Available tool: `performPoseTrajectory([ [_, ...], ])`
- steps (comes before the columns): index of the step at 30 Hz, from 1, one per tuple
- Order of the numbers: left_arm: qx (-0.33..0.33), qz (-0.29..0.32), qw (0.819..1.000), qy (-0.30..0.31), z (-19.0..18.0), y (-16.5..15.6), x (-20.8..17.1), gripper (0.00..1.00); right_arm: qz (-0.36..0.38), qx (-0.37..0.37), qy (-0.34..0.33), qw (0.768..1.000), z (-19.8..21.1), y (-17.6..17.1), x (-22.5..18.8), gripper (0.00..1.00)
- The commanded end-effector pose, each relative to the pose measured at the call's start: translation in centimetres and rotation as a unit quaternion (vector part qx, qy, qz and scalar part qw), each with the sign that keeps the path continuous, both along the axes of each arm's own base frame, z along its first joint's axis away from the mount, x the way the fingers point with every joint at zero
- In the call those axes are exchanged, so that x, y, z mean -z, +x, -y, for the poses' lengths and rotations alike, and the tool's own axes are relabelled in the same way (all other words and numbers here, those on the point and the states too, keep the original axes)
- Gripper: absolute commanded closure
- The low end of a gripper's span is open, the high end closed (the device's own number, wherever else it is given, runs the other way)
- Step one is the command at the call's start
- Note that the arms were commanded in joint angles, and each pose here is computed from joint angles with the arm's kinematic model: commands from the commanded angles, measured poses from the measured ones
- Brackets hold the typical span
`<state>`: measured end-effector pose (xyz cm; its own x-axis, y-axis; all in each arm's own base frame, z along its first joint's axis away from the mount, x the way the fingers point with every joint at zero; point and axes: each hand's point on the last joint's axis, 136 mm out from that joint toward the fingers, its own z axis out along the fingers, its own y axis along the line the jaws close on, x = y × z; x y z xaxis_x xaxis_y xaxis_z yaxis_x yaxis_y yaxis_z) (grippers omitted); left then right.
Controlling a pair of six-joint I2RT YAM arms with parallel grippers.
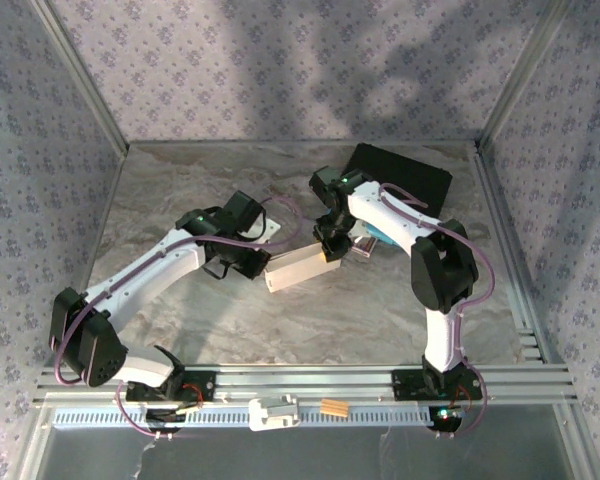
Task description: Fold the paper box
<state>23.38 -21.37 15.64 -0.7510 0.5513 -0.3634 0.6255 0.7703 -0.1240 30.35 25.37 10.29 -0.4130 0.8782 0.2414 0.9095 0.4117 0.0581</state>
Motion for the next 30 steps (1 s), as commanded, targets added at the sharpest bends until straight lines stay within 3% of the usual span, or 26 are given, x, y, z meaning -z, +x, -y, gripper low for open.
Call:
performPoseTrajectory([
  [1,-0.022,-0.004,0.999,-0.023,1.1,0.4,-1.0,1.0,-0.02,0.002,-0.009,1.0,0.0,-0.3,0.8,0.74],
  [15,-0.16,-0.068,0.982,-0.068,2.2,0.6,-1.6,1.0,-0.016,0.019,0.008,1.0,-0.9,0.0,1.0,0.75],
  [30,-0.22,-0.107,0.965,-0.098,3.0,1.7,-2.3,1.0,-0.02,0.016,0.007,1.0,-0.9,-0.1,1.1,0.75],
])
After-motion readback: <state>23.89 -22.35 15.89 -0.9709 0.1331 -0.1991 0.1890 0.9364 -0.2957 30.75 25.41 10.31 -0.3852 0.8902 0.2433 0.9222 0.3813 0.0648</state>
